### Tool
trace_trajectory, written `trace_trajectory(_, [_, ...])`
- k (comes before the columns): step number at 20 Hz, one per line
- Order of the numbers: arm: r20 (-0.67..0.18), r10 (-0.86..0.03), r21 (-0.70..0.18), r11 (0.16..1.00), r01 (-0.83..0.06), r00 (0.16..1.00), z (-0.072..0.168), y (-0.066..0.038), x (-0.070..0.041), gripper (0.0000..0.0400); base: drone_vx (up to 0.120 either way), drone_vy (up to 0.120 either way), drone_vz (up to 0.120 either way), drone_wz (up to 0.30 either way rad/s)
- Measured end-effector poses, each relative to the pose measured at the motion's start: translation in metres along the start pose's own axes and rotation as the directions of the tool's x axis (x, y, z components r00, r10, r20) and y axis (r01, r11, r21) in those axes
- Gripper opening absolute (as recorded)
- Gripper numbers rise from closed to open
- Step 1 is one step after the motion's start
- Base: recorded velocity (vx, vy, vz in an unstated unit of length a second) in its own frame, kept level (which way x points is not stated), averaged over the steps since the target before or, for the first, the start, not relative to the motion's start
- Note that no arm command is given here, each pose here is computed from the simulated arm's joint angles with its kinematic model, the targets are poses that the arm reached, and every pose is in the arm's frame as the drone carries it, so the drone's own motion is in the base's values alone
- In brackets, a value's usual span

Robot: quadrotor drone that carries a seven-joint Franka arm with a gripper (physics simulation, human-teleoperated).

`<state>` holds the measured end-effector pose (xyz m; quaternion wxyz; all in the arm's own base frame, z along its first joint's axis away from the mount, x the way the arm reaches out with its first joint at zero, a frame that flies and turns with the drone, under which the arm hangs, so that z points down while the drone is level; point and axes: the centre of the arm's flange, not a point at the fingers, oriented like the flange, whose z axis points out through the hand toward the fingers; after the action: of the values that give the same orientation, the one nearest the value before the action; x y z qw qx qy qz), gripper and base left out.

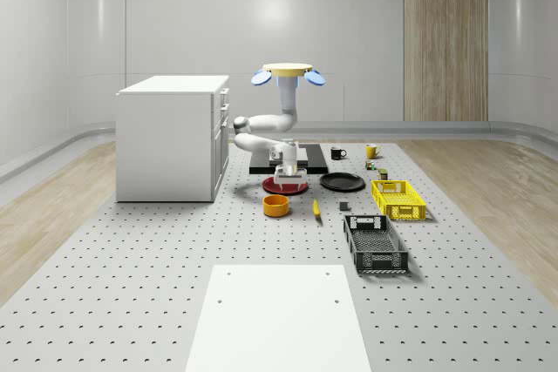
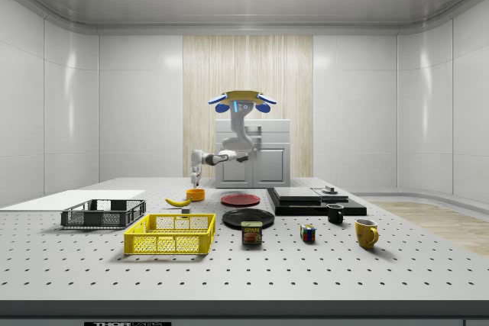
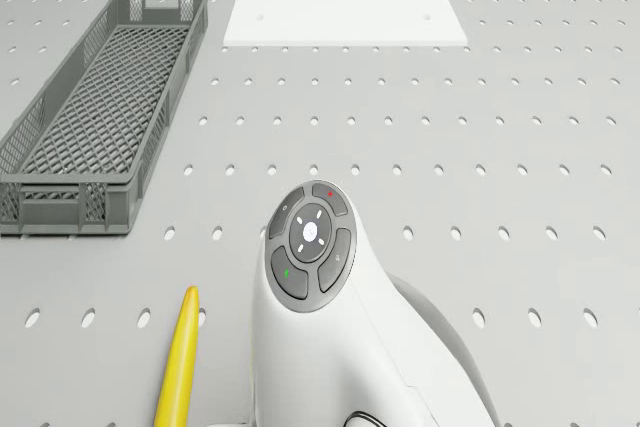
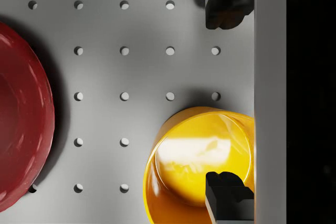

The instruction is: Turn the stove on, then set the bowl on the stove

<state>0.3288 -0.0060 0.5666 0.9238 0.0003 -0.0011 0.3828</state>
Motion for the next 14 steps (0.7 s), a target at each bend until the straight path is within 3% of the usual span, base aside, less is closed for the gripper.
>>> trace_trajectory(2, [0.0,0.0,0.0,1.0,0.0,1.0,0.005,0.0,0.0,0.04,0.0,0.0,0.0,0.0])
trace_trajectory(6, [0.0,0.0,0.0,1.0,0.0,1.0,0.015,0.0,0.0,0.04,0.11,0.0,0.0,0.0])
trace_trajectory(14, [0.0,0.0,0.0,1.0,0.0,1.0,0.037,0.005,0.005,0.04,0.0,0.0,0.0,0.0])
